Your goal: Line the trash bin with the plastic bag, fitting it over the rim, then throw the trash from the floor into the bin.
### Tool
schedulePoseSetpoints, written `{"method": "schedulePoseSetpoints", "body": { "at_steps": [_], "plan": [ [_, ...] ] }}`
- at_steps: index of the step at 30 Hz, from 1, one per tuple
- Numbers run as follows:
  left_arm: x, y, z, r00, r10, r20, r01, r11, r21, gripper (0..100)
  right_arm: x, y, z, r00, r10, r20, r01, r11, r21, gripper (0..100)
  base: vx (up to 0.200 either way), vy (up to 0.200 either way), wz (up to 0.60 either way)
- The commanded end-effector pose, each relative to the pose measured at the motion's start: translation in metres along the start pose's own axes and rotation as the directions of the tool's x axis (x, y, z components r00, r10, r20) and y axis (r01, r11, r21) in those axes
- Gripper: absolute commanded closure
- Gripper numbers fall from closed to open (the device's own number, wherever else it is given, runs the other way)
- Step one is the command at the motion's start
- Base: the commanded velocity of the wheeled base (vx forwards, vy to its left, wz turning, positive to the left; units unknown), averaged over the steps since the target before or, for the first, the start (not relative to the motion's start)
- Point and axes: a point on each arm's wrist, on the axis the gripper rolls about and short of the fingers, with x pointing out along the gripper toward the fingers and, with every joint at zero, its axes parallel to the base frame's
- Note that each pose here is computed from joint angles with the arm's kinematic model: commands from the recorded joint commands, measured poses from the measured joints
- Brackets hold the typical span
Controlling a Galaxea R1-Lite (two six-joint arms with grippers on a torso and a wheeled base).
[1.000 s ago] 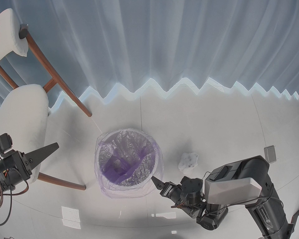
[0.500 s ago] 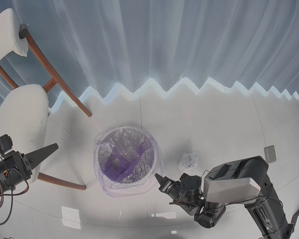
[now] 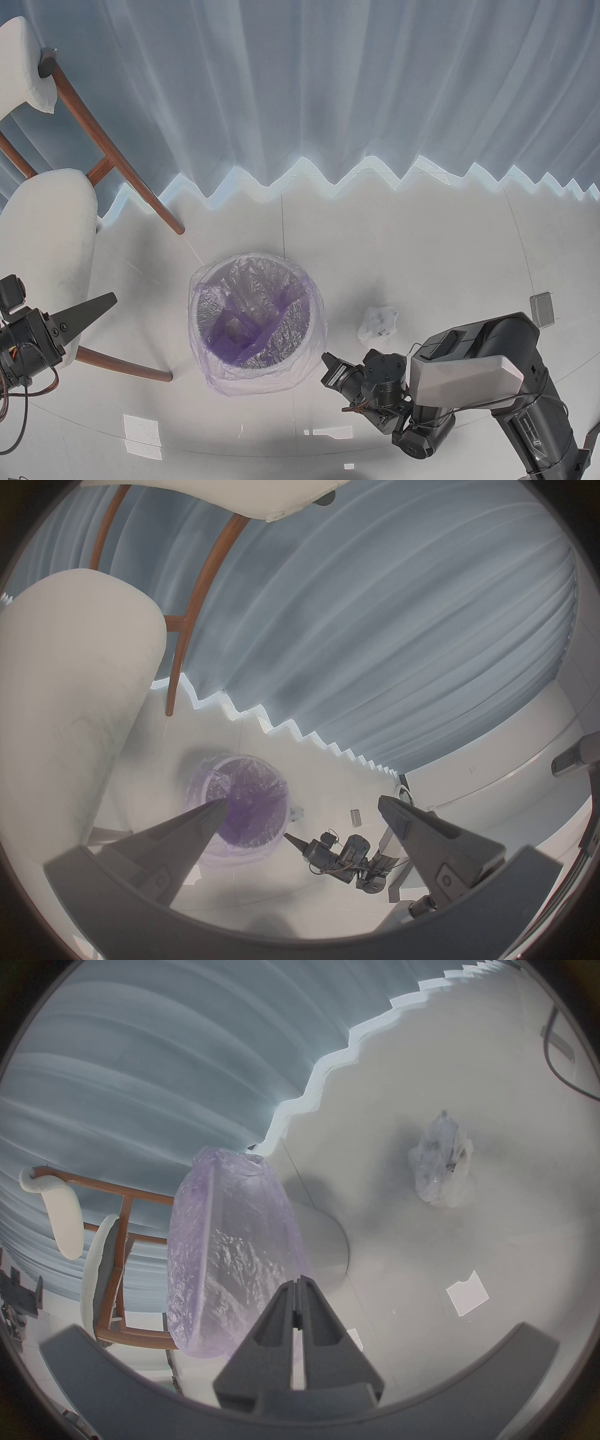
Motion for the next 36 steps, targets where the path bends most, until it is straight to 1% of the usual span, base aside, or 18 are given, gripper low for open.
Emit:
{"method": "schedulePoseSetpoints", "body": {
  "at_steps": [1, 3, 4, 9, 11, 13, 16, 18, 21, 22, 25, 26, 28, 30, 33, 36],
  "plan": [
    [-0.002, 0.002, -0.005, 1.0, 0.012, -0.007, -0.012, 1.0, -0.01, 0, -0.009, -0.006, 0.003, 1.0, -0.023, -0.009, 0.023, 1.0, -0.013, 100, 0.0, 0.0, 0.0],
    [-0.002, 0.003, -0.005, 1.0, 0.017, -0.006, -0.017, 1.0, -0.011, 0, -0.012, -0.008, 0.003, 0.999, -0.03, -0.021, 0.03, 0.999, -0.019, 100, 0.0, 0.0, 0.0],
    [-0.002, 0.003, -0.005, 1.0, 0.018, -0.005, -0.018, 1.0, -0.011, 0, -0.011, -0.008, 0.003, 0.999, -0.028, -0.021, 0.028, 0.999, -0.02, 0, 0.0, 0.0, 0.0],
    [-0.003, 0.003, -0.004, 1.0, 0.018, 0.001, -0.018, 1.0, -0.008, 0, -0.007, -0.009, 0.005, 1.0, -0.02, -0.015, 0.02, 0.999, -0.036, 0, 0.0, 0.0, 0.0],
    [-0.004, 0.003, -0.004, 1.0, 0.018, 0.004, -0.018, 1.0, -0.006, 0, -0.005, -0.011, 0.009, 1.0, 0.0, -0.029, -0.001, 0.999, -0.049, 0, 0.0, 0.0, 0.0],
    [-0.003, 0.002, -0.003, 1.0, 0.018, 0.005, -0.018, 1.0, -0.005, 0, -0.002, -0.013, 0.014, 0.999, 0.016, -0.035, -0.018, 0.997, -0.07, 0, 0.0, 0.0, 0.0],
    [-0.004, 0.003, -0.003, 1.0, 0.02, 0.007, -0.02, 1.0, -0.005, 0, 0.005, -0.023, 0.02, 0.999, 0.025, -0.04, -0.03, 0.991, -0.129, 0, 0.0, 0.0, 0.0],
    [-0.004, 0.003, -0.003, 1.0, 0.023, 0.008, -0.023, 1.0, -0.005, 0, 0.007, -0.032, 0.027, 0.998, 0.03, -0.054, -0.04, 0.978, -0.203, 0, 0.0, 0.0, 0.0],
    [-0.004, 0.003, -0.004, 1.0, 0.025, 0.008, -0.025, 1.0, -0.005, 0, 0.0, -0.036, 0.03, 0.991, 0.057, -0.119, -0.087, 0.959, -0.271, 0, 0.0, 0.0, 0.0],
    [-0.004, 0.004, -0.004, 1.0, 0.027, 0.007, -0.027, 1.0, -0.007, 0, 0.0, -0.036, 0.03, 0.991, 0.059, -0.121, -0.09, 0.958, -0.272, 0, 0.0, 0.0, 0.0],
    [-0.005, 0.005, -0.004, 0.999, 0.033, 0.008, -0.033, 0.999, -0.01, 0, 0.003, -0.027, 0.035, 0.978, 0.138, -0.154, -0.18, 0.937, -0.299, 0, 0.0, 0.0, 0.0],
    [-0.005, 0.005, -0.004, 0.999, 0.037, 0.01, -0.037, 0.999, -0.01, 0, 0.005, -0.025, 0.036, 0.975, 0.158, -0.157, -0.199, 0.932, -0.303, 0, 0.0, 0.0, 0.0],
    [-0.005, 0.005, -0.004, 0.999, 0.037, 0.012, -0.037, 0.999, -0.009, 0, 0.011, -0.02, 0.038, 0.965, 0.205, -0.167, -0.249, 0.914, -0.319, 0, 0.0, 0.0, 0.0],
    [-0.005, 0.005, -0.004, 0.999, 0.039, 0.011, -0.038, 0.999, -0.01, 0, 0.012, -0.019, 0.039, 0.952, 0.24, -0.191, -0.291, 0.902, -0.319, 0, 0.0, 0.0, 0.0],
    [-0.005, 0.005, -0.004, 0.999, 0.042, 0.009, -0.042, 0.999, -0.015, 0, 0.015, -0.02, 0.041, 0.934, 0.278, -0.223, -0.34, 0.882, -0.327, 0, 0.0, 0.0, 0.0],
    [-0.006, 0.006, -0.004, 0.999, 0.046, 0.011, -0.045, 0.999, -0.014, 0, 0.019, -0.026, 0.041, 0.924, 0.296, -0.243, -0.368, 0.863, -0.347, 0, 0.0, 0.0, 0.0]
  ]
}}
